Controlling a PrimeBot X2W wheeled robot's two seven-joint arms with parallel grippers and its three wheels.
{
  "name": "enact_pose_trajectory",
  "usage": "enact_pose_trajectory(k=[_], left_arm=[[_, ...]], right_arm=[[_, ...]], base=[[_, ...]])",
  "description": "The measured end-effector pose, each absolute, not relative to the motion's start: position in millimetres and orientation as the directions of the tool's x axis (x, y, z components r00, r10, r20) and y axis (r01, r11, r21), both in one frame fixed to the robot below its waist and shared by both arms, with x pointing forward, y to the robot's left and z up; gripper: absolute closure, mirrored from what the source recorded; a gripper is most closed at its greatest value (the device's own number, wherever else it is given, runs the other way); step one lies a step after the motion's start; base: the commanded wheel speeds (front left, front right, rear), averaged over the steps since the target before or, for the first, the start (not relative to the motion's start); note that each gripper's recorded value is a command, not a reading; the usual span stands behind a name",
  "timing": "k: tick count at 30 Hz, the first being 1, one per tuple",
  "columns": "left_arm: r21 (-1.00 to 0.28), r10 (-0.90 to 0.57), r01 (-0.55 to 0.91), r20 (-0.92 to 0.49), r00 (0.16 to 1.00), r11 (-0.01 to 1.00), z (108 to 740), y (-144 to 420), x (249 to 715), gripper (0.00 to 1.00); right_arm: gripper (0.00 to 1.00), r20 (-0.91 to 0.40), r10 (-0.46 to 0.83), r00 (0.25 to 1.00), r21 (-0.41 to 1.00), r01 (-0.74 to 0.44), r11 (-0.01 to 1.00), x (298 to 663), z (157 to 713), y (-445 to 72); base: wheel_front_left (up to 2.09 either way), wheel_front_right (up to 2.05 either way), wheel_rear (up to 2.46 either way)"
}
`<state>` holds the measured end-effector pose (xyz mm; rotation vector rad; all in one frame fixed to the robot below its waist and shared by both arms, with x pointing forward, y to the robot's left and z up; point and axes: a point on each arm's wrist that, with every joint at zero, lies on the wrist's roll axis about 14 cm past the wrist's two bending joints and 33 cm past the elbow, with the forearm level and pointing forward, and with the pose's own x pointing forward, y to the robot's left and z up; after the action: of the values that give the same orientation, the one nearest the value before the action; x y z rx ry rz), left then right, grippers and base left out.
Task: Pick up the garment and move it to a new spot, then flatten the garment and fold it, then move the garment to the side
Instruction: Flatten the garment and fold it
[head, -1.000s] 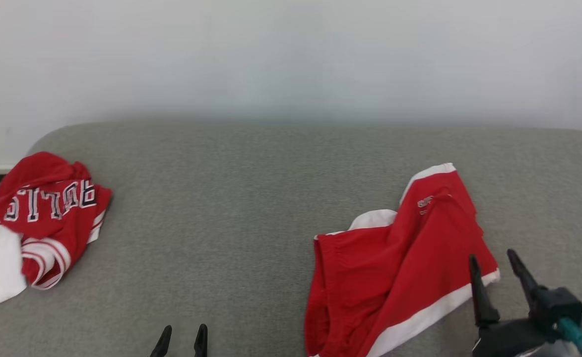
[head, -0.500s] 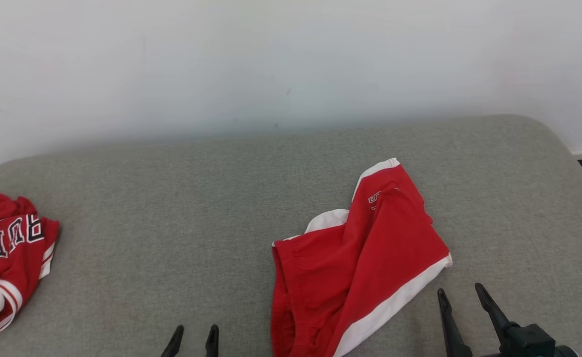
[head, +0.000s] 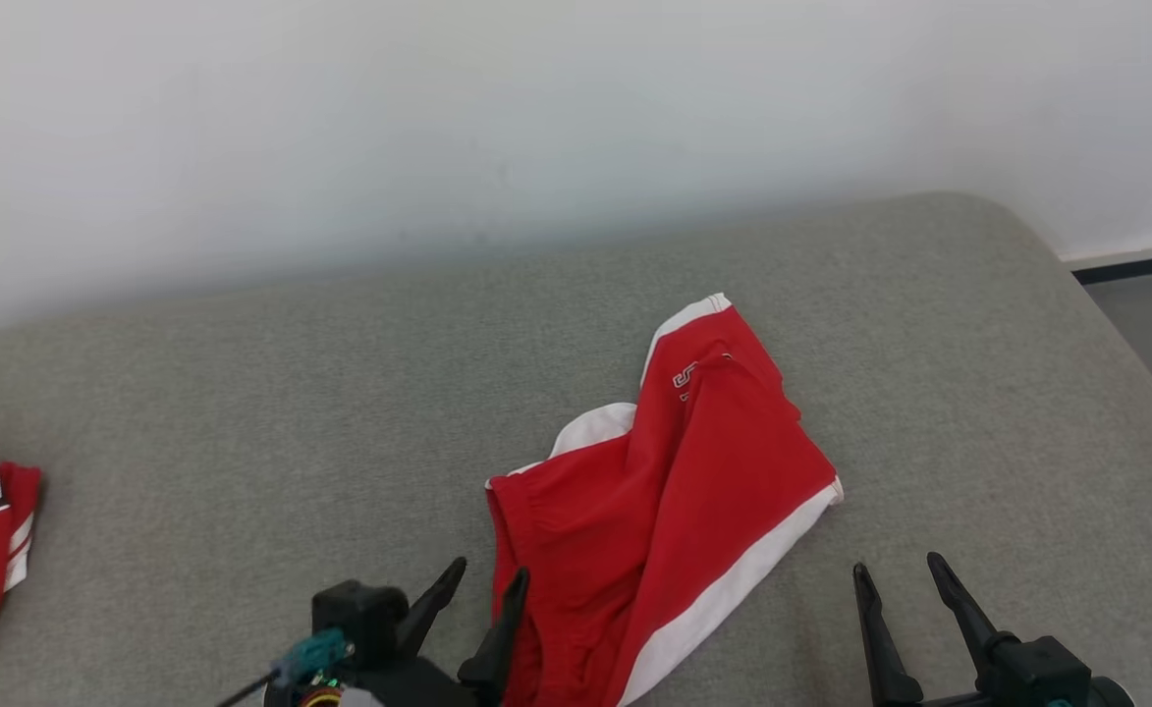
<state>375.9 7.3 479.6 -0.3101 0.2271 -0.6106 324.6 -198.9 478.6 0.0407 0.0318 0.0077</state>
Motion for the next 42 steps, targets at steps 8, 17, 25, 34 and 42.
enact_pose_trajectory(k=[8, 17, 25, 34, 42], left_arm=[[-0.367, -0.664, 0.562, -0.276, 0.695, 0.741, 450, -18, 384, 0.00], [-0.394, -0.694, 0.571, -0.388, 0.607, 0.720, 420, -30, 374, 0.00], [-0.426, -0.701, 0.557, -0.428, 0.570, 0.713, 417, -30, 362, 0.00], [-0.448, -0.707, 0.547, -0.443, 0.551, 0.707, 416, -33, 356, 0.00], [-0.468, -0.713, 0.538, -0.451, 0.537, 0.701, 414, -38, 361, 0.00]], right_arm=[[0.00, -0.053, -0.045, 0.998, 0.050, 0.048, 0.998, 318, 473, -213], [0.00, -0.079, -0.092, 0.993, 0.049, 0.096, 0.994, 315, 465, -226], [0.00, -0.074, -0.074, 0.995, 0.055, 0.078, 0.995, 318, 465, -220], [0.00, -0.068, -0.065, 0.996, 0.057, 0.069, 0.996, 319, 467, -217], [0.00, -0.076, -0.080, 0.994, 0.064, 0.085, 0.994, 318, 465, -220]], base=[[0.00, 0.00, 0.00], [0.00, 0.00, 0.00], [0.00, 0.00, 0.00], [0.00, 0.00, 0.00], [0.00, 0.00, 0.00]])
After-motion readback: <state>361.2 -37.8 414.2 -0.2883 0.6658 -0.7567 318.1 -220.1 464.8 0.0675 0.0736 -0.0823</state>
